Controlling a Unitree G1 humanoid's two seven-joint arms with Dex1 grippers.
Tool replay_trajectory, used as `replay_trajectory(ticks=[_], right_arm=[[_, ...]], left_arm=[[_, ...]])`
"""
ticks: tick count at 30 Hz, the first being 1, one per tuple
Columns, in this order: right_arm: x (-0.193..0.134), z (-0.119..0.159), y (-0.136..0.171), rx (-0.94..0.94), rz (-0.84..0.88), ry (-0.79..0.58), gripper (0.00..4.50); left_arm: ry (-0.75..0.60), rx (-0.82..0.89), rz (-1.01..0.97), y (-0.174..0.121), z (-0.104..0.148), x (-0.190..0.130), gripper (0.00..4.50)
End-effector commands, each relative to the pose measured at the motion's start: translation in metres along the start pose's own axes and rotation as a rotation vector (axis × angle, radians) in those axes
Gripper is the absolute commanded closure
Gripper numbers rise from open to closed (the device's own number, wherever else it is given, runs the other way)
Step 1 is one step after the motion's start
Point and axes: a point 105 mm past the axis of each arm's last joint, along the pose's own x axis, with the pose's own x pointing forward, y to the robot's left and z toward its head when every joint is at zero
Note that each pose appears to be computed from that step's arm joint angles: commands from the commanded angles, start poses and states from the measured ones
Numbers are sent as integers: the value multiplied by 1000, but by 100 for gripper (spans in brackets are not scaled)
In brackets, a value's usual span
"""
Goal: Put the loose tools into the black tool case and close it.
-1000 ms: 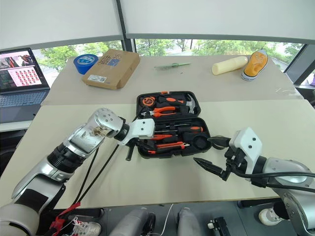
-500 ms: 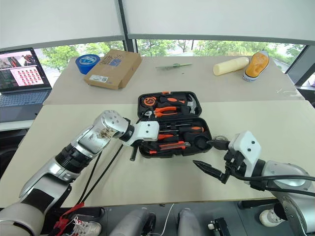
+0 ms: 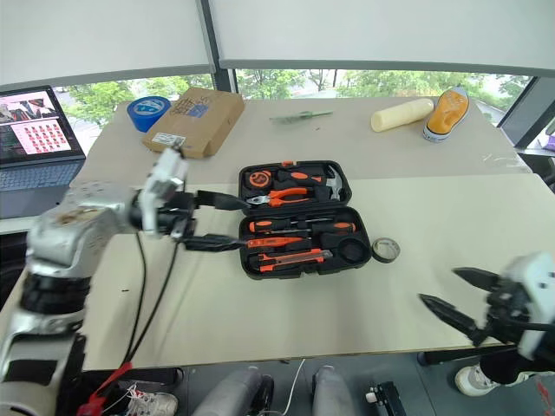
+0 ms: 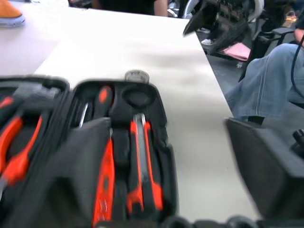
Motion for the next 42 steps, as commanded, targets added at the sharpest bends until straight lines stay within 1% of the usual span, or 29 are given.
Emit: replay_trajectory(ticks=[1,6,10,12,15,20,23,25,27,28,30,31,33,35,36,37,39,40,42], right_arm=[[9,11,0,-57,46,-21,0],[45,12,0,-139,131,12,0],[73,18,0,-197,188,8,0],[92,21,-4,-225,198,9,0],[119,18,-4,-234,215,14,0],[134,14,-2,-265,231,14,0],[140,14,1,-280,260,10,0],[145,11,2,-295,268,18,52],[149,9,0,-296,261,26,124],[152,8,-2,-295,257,28,149],[154,7,-4,-295,255,29,222],[154,6,-4,-297,255,29,247],[153,6,-6,-298,254,27,322],[150,6,-8,-305,252,22,379],[147,7,-9,-309,251,20,422],[145,8,-10,-312,251,18,446],[140,10,-12,-313,251,13,446],[136,17,-16,-313,238,-6,446],[129,40,-19,-297,232,-78,446]], left_arm=[[-75,87,-36,-21,20,7,3],[-65,92,-90,-30,18,16,3],[-24,138,-70,-28,12,17,3],[-3,131,-72,-28,7,17,3],[11,141,-61,-30,0,21,3],[20,114,-43,-31,-3,21,3],[28,128,-36,-31,1,21,3],[31,133,-31,-30,2,21,0],[32,139,-28,-30,4,23,0],[30,142,-27,-30,5,24,0],[29,146,-27,-29,6,26,0],[29,147,-26,-29,6,26,0],[30,153,-23,-28,6,26,0],[31,158,-18,-27,5,25,0],[32,158,-17,-27,4,25,0],[33,158,-16,-27,4,24,0],[35,157,-15,-26,2,24,0],[41,155,-17,-26,0,23,0],[53,154,-19,-27,-6,21,0]])
